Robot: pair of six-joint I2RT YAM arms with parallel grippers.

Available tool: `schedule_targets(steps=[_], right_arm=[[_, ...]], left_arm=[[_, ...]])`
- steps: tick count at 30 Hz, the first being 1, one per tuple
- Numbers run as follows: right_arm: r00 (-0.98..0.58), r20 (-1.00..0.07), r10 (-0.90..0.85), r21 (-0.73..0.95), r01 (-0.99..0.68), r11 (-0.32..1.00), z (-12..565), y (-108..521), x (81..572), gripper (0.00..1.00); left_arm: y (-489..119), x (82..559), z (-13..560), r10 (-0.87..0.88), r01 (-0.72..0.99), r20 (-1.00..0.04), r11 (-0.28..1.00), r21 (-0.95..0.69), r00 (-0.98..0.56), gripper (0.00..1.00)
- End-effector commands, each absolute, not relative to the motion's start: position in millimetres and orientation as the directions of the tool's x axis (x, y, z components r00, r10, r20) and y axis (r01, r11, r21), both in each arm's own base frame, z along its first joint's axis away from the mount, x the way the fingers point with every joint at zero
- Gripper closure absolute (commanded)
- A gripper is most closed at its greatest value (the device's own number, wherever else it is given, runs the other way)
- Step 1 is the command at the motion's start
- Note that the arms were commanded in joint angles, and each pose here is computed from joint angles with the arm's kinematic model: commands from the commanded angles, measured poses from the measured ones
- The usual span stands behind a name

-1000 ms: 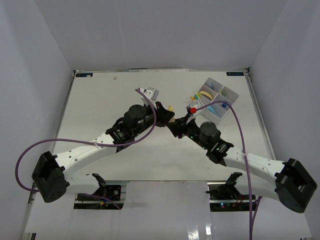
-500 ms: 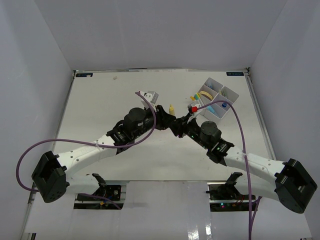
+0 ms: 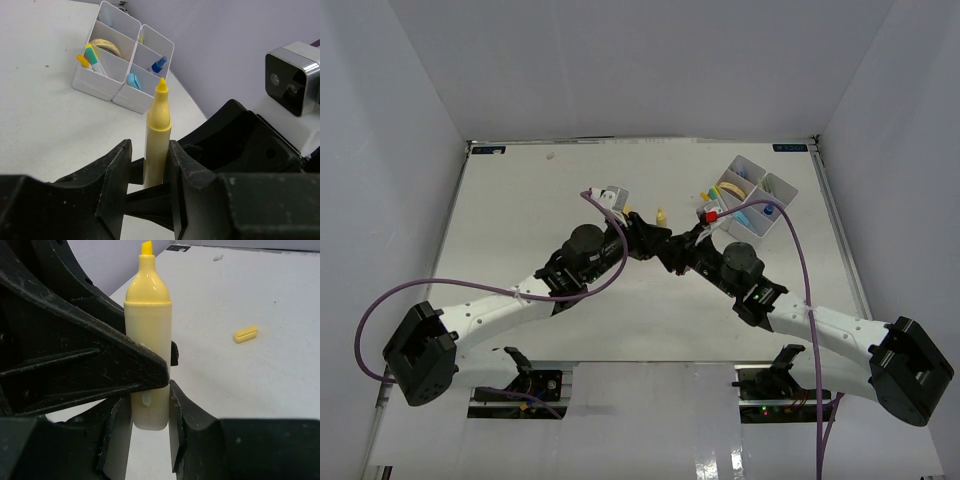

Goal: Sort the stationery into containers
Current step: Pick up the pen cap from the center of the board.

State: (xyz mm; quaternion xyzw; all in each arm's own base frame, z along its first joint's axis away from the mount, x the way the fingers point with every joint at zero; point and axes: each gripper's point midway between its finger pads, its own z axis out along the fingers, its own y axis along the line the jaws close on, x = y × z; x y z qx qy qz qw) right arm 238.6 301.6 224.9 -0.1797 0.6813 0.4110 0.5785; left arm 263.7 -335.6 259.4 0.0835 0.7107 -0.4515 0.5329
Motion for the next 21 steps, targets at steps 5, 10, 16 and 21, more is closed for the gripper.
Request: schedule_targets(steps=[5,10,16,21], right_arm=[[-0.214,-0.926,0.312,0.361,-0.749,0.556,260,308,241,0.9],[-0.228,-0.929,0.292,0.36,-0.744,0.563,252,309,242,0.72],[-0.234,-0.943,0.235,0.331,-0.722,0.608,235,305,246,0.45],[-0.245,-0.954,0.172,0.295,-0.678,0.673,218,295,254,0.18]], left_arm=[[-332,266,275,-0.427,0.61,-0.825,0.558,-0.562,-0.37,0.69],[-329,267,275,-0.412,0.613,-0.841,0.579,-0.538,-0.35,0.88],[-312,278,266,-0.37,0.56,-0.877,0.675,-0.48,-0.306,1.0],[-285,297,260,-0.319,0.484,-0.905,0.767,-0.421,-0.282,1.0]])
